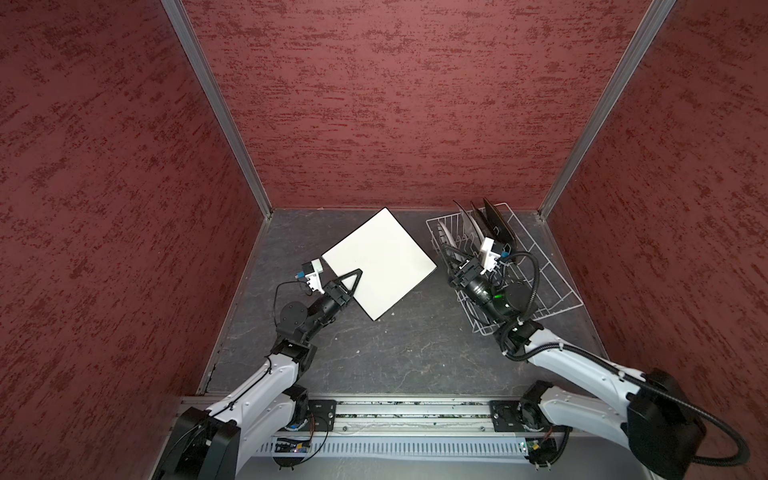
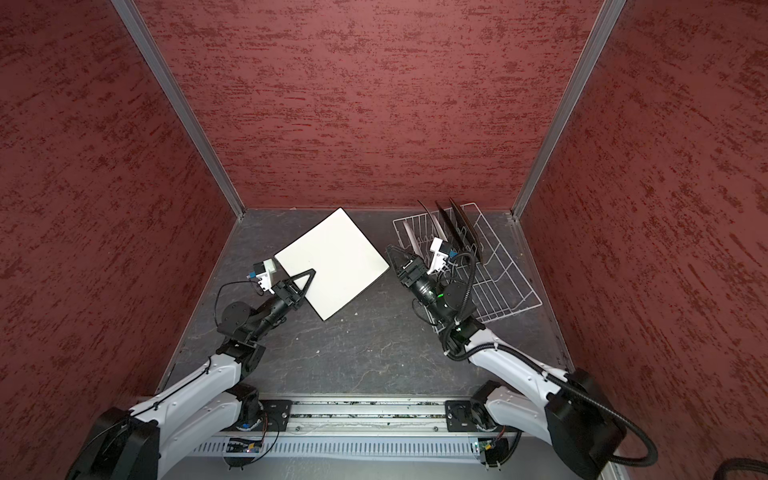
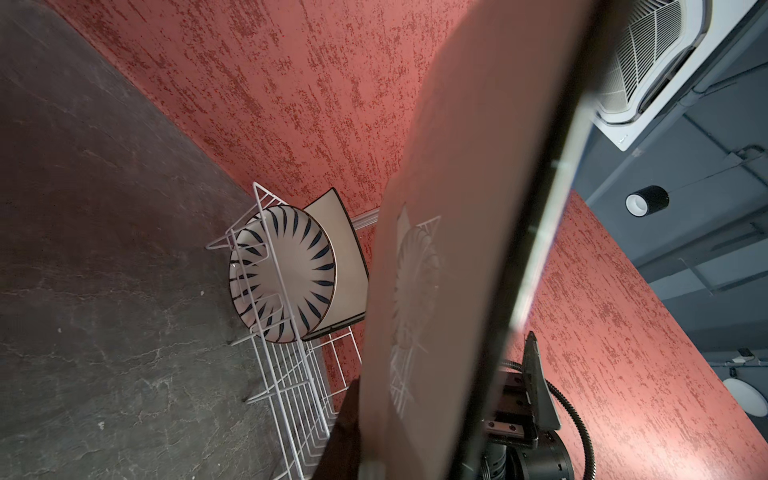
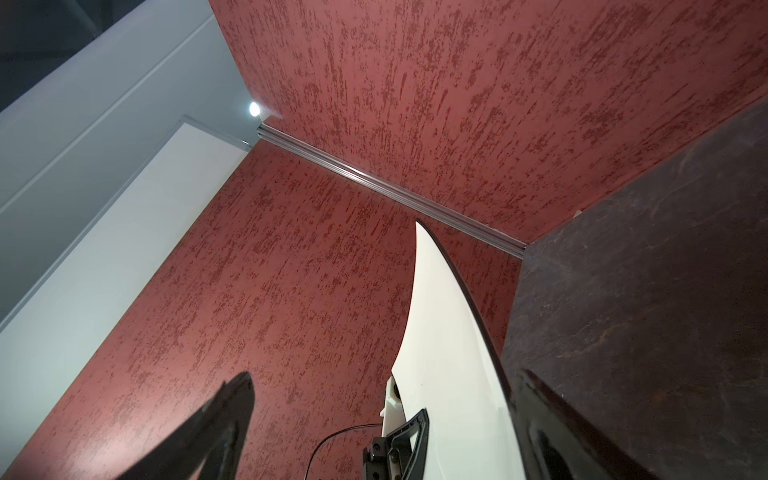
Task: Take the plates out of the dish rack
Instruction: 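Carry the white square plate with left gripper while right gripper returns to rack, then lower the white square plate flat onto the table with the left gripper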
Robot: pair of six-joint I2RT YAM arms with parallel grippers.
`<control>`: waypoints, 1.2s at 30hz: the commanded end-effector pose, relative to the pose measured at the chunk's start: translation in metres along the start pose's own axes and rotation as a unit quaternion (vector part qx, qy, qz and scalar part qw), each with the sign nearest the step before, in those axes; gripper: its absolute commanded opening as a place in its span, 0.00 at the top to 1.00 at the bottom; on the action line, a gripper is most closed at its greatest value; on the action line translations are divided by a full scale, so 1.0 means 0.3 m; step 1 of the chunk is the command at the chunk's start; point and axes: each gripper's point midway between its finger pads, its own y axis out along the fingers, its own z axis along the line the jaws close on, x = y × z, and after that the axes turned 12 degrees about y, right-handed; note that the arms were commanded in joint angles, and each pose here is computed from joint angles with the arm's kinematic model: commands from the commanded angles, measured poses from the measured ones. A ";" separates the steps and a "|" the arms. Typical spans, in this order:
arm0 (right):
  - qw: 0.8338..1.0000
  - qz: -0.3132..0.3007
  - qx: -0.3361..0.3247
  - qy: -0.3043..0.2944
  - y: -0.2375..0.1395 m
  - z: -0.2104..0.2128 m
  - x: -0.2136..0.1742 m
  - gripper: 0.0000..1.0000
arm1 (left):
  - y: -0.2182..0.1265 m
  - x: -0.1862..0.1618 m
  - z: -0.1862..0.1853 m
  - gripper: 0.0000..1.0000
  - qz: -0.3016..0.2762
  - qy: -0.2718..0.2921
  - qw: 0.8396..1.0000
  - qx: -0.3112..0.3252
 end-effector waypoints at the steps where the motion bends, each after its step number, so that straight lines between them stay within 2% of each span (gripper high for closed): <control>1: 0.999 -0.043 -0.021 -0.016 -0.057 0.013 0.054 0.01 | -0.030 0.125 -0.232 1.00 -0.069 0.020 0.991 -0.110; 4: 0.997 -0.060 -0.028 -0.031 -0.107 0.049 0.076 0.01 | -0.052 0.148 -0.256 1.00 -0.087 0.023 0.989 -0.114; 11: 0.991 -0.056 -0.061 -0.105 -0.158 0.136 0.103 0.01 | -0.065 0.225 -0.307 1.00 -0.119 0.073 0.988 -0.065; 18: 0.988 -0.058 -0.053 -0.132 -0.155 0.195 0.122 0.01 | -0.072 0.307 -0.319 1.00 -0.161 0.058 0.985 -0.039; 26: 0.986 -0.040 -0.074 -0.145 -0.087 0.186 0.129 0.01 | -0.096 0.382 -0.173 1.00 -0.230 0.009 0.972 0.052; 32: 0.984 -0.031 -0.096 -0.149 -0.020 0.123 0.146 0.01 | -0.134 0.448 -0.038 1.00 -0.275 -0.008 0.954 0.116; 36: 0.980 -0.006 -0.104 -0.167 0.018 0.113 0.141 0.01 | -0.165 0.475 0.035 1.00 -0.301 0.007 0.940 0.157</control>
